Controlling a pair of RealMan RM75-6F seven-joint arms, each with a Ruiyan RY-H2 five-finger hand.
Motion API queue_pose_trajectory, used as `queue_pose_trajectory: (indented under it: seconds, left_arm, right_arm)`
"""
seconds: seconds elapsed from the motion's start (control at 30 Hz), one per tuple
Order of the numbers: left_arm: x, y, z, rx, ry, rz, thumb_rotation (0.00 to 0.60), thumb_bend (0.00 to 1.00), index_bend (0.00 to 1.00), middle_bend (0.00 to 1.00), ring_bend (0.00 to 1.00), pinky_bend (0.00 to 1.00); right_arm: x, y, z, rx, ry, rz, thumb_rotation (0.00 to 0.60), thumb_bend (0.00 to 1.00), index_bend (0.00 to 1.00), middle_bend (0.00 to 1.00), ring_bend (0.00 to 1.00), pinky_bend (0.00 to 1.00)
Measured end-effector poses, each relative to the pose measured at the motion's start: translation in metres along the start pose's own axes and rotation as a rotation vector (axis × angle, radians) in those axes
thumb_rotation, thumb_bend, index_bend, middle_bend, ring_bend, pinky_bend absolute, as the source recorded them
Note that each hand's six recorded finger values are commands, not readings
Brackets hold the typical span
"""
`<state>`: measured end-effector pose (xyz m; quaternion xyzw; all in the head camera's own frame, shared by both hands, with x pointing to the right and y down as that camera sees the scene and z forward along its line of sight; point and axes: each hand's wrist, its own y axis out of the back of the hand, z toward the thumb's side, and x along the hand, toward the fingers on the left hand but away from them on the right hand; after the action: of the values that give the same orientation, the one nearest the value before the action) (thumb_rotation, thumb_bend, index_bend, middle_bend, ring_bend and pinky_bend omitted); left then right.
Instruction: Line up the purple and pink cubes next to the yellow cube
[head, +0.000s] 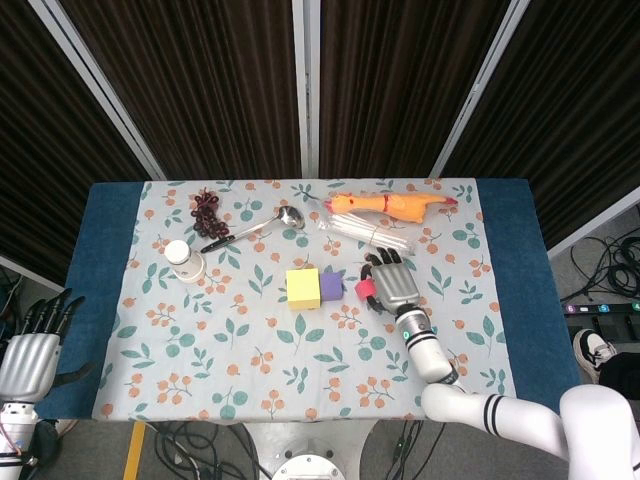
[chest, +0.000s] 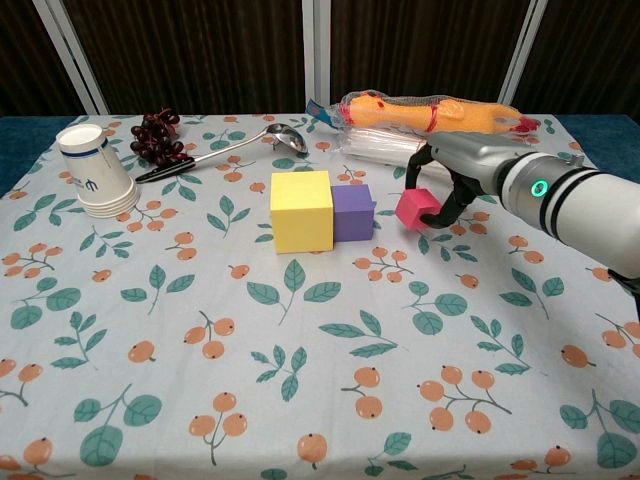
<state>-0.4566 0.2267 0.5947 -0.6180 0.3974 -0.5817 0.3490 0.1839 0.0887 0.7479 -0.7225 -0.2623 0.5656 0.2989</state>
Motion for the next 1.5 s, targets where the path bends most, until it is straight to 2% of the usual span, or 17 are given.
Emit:
queue_pose_trajectory:
  seconds: [0.3,0.77,1.3,1.5]
  left_arm:
    - [0.000,-0.001,-0.002,-0.001,0.005,-0.003,0.600,0.00,0.15,0.12,0.10,0.09]
    - [-0.001,-0.003,-0.005,-0.005,0.010,-0.008,0.600,0.00,0.15,0.13,0.10,0.09]
    - [-0.002,-0.006,-0.007,-0.012,0.011,-0.010,0.600,0.00,0.15,0.12,0.10,0.09]
    - [-0.004,-0.007,-0.009,-0.014,0.017,-0.012,0.600,0.00,0.15,0.12,0.10,0.09]
  right_arm:
    - [-0.015,-0.002,0.012,-0.007,-0.043,0.002,0.600,0.24,0.53,0.14,0.00,0.00]
    - [-0.019,-0.009,0.022,-0.020,-0.055,0.013,0.600,0.22,0.48,0.13,0.00,0.00]
    - [-0.019,-0.011,0.031,-0.040,-0.046,0.026,0.600,0.20,0.33,0.10,0.00,0.00]
    - [-0.014,-0.003,0.030,-0.054,-0.032,0.015,0.600,0.20,0.29,0.08,0.00,0.00]
